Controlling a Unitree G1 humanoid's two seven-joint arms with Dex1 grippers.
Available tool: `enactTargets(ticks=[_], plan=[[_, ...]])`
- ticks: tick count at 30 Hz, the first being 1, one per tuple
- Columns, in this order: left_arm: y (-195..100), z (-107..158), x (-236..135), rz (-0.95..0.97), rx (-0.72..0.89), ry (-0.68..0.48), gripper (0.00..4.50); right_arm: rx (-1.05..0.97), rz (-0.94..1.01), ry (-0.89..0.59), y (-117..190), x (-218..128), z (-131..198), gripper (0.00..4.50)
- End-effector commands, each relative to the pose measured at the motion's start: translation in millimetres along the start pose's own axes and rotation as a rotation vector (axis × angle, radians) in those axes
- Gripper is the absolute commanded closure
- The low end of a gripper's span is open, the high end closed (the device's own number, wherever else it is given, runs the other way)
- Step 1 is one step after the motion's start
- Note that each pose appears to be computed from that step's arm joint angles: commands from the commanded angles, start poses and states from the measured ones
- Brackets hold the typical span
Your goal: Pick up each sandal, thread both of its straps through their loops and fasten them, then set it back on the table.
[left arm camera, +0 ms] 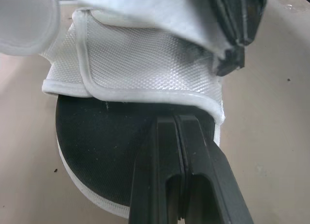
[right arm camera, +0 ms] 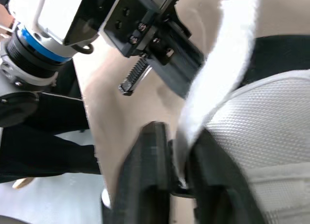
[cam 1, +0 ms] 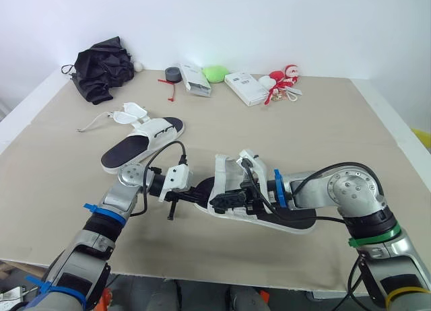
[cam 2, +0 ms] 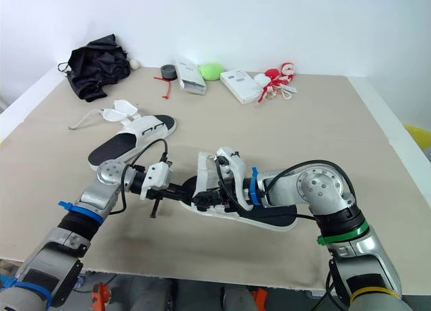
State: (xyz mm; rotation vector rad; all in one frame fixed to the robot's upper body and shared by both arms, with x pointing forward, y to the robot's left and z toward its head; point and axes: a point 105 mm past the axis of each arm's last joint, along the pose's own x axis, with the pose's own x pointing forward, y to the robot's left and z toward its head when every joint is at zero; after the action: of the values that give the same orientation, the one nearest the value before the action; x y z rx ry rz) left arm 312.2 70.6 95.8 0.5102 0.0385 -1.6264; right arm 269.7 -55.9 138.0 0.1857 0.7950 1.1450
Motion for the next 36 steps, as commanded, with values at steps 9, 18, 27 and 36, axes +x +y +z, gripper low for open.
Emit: enactTargets(ticks=[9,18,27,36], plan=[[-20.0,-37.4,6.1,-0.066,-0.124,0.121,4.50,0.087,0.158,-0.120,7.6,-31.6,43.9,0.49],[-21.0,-38.7,5.8,-0.068,-0.127,0.124,4.50,0.091,0.090,-0.061,3.5,-33.7,48.7,0.49],[-23.6,-39.2,8.0,-0.072,-0.128,0.119,4.50,0.087,0.047,-0.056,2.1,-16.5,59.9,0.49],[-25.1,-39.5,7.8,-0.071,-0.127,0.121,4.50,0.066,0.093,-0.149,10.9,-21.5,78.2,2.84]])
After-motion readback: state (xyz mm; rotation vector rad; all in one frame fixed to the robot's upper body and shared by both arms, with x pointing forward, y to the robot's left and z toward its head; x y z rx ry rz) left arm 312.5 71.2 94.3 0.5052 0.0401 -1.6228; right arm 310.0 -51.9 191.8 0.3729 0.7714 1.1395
